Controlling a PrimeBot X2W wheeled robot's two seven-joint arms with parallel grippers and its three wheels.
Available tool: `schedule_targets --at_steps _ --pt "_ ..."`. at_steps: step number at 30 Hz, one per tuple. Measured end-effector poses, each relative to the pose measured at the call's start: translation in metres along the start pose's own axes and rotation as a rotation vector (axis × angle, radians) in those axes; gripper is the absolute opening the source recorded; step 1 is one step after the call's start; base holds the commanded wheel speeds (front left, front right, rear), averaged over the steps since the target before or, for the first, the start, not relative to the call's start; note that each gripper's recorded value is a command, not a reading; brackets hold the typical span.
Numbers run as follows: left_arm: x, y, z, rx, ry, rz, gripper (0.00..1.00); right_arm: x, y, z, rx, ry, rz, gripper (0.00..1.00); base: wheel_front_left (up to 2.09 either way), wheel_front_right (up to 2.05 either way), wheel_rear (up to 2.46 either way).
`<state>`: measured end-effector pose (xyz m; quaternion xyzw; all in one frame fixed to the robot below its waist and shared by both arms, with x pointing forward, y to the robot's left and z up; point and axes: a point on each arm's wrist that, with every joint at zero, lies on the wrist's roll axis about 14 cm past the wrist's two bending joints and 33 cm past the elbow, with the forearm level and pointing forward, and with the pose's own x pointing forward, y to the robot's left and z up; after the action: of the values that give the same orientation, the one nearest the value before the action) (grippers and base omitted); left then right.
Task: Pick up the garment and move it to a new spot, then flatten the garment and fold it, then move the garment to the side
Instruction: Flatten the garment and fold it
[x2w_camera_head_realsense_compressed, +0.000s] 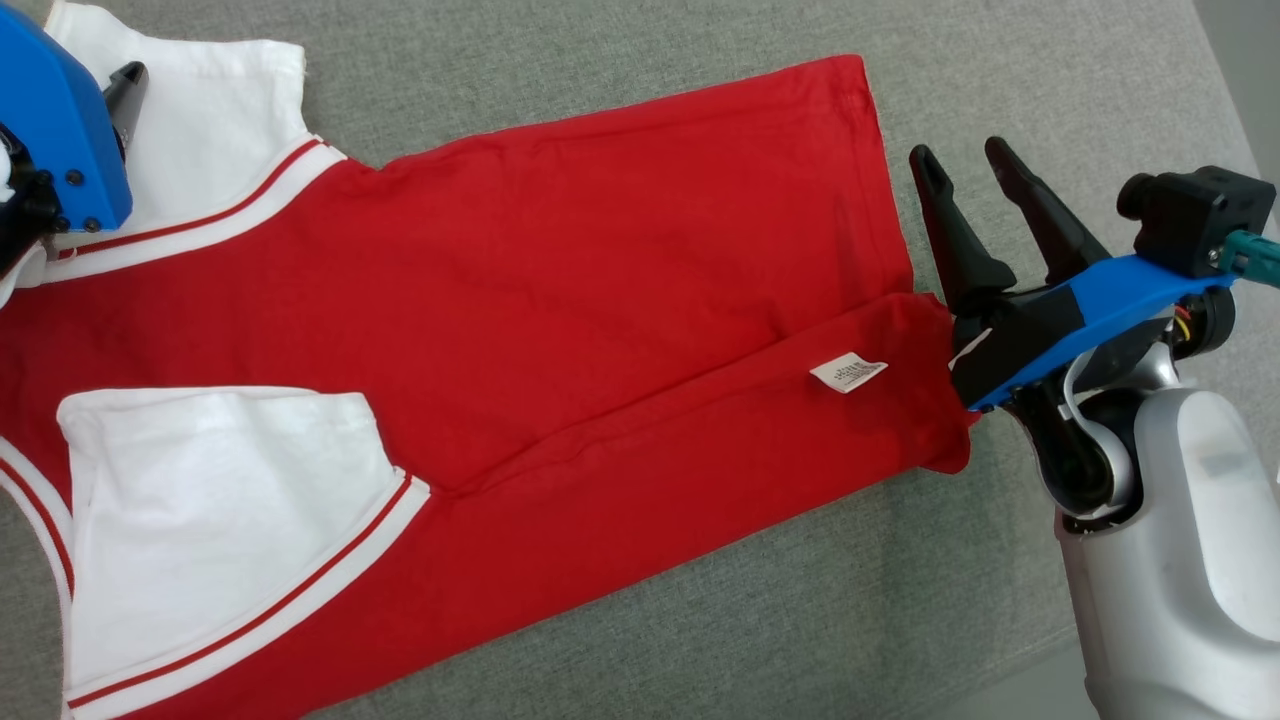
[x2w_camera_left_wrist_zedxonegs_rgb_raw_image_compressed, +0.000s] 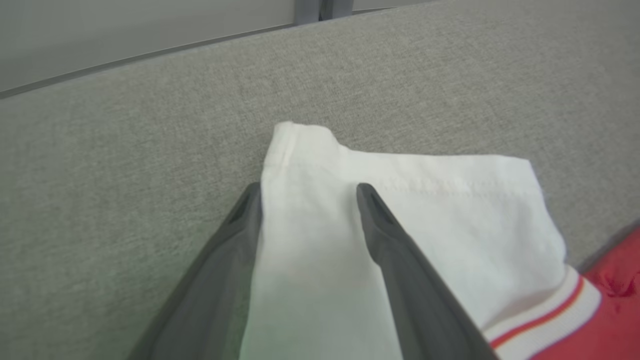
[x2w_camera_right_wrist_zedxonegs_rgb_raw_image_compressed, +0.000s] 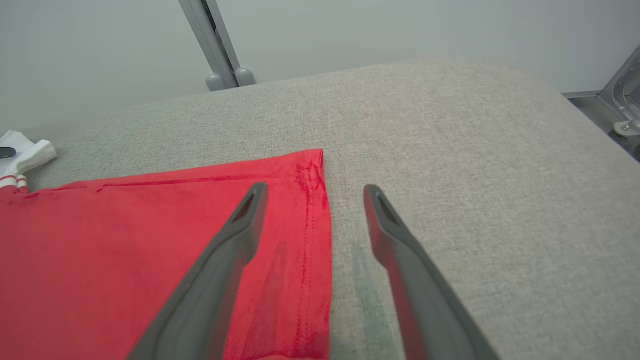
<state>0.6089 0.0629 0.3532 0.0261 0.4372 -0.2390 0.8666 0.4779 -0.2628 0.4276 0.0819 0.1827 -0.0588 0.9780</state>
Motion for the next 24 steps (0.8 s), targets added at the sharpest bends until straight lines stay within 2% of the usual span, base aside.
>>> schedule_targets --at_steps 2,3,4,5,7,17,24 --pt "0.002 -0.003 -0.004 0.007 0.015 -0.009 1.0 0.003 0.0 0.002 -0.011 -0.002 0.003 1.0 0.0 0.0 0.0" --pt "0.003 -0.004 -0.005 0.01 0.018 -0.015 0.91 0.004 0.001 0.001 -0.014 0.002 0.006 1.0 0.0 0.0 0.0" --pt "0.003 -0.006 -0.005 0.012 0.017 -0.02 0.56 0.006 0.002 0.001 -0.017 0.004 0.011 1.0 0.0 0.0 0.0" --pt "0.004 -0.007 -0.004 0.01 0.011 -0.023 0.44 0.008 0.004 0.001 -0.021 0.007 0.016 1.0 0.0 0.0 0.0" --pt "0.006 -0.007 -0.005 0.003 0.006 -0.024 0.0 0.012 0.006 0.0 -0.033 0.016 0.026 1.0 0.0 0.0 0.0" --pt "-0.011 -0.005 0.009 -0.009 -0.086 -0.019 0.0 0.045 0.012 0.009 -0.16 0.094 0.064 1.0 0.0 0.0 0.0" --pt "-0.034 -0.01 0.022 0.008 -0.169 -0.043 0.0 0.067 0.0 -0.004 -0.243 0.244 0.041 1.0 0.0 0.0 0.0"
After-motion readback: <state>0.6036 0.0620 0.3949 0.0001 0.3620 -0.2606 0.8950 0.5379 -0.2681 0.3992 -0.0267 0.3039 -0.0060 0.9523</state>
